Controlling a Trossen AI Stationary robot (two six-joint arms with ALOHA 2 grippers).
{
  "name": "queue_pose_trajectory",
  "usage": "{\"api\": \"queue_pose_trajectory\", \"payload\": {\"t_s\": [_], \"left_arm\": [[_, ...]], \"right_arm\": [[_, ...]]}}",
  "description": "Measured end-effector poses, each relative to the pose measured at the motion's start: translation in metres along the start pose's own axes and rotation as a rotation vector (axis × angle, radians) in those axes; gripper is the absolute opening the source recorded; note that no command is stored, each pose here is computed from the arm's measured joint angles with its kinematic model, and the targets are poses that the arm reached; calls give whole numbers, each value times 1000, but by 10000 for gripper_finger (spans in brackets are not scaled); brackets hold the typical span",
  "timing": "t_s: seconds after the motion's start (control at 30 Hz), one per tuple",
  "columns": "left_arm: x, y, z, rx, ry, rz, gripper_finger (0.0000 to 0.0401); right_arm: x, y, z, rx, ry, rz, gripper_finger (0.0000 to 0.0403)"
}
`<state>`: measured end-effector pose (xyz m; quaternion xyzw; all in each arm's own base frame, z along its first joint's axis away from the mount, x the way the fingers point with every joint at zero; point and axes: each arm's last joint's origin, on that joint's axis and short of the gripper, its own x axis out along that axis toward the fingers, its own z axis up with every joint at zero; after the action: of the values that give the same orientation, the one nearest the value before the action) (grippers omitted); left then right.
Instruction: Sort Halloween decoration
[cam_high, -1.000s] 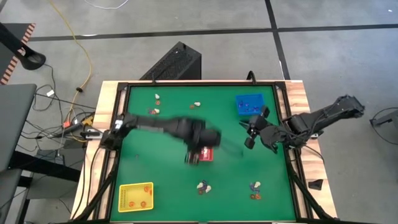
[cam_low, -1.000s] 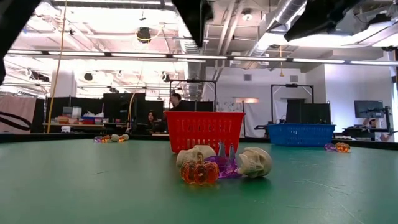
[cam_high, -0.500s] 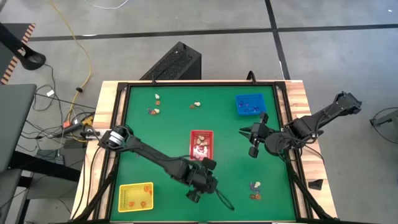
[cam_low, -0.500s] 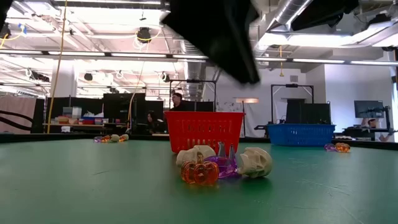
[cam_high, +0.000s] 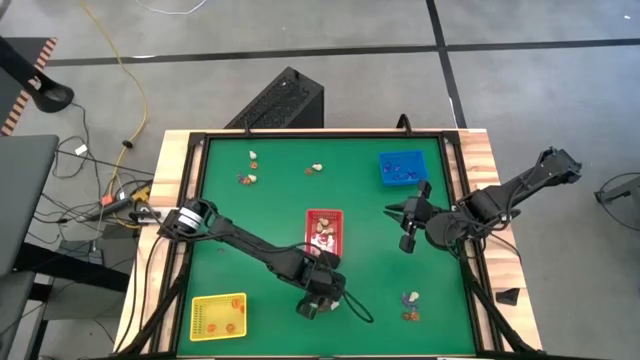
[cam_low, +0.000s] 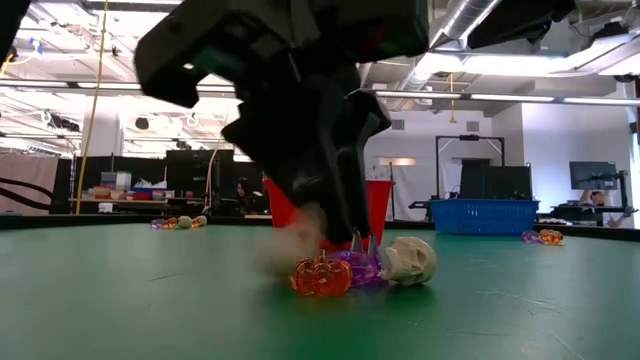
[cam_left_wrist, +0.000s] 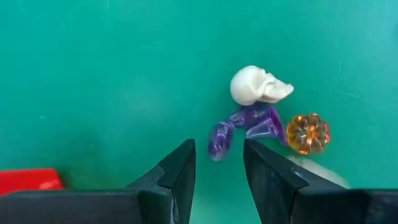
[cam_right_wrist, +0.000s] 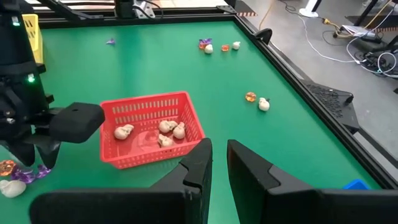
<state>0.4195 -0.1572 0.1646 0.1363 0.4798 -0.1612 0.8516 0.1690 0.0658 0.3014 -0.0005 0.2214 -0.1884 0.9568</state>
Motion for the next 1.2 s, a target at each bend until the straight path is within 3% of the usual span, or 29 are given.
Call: {"api": "queue_pose_trajectory", "payload": {"t_s": [1.2], "left_arm": [[1,-1,1,-21,-20,-23,125]], "right_arm": [[5,-7,2,-11,4,-43,81]]}}
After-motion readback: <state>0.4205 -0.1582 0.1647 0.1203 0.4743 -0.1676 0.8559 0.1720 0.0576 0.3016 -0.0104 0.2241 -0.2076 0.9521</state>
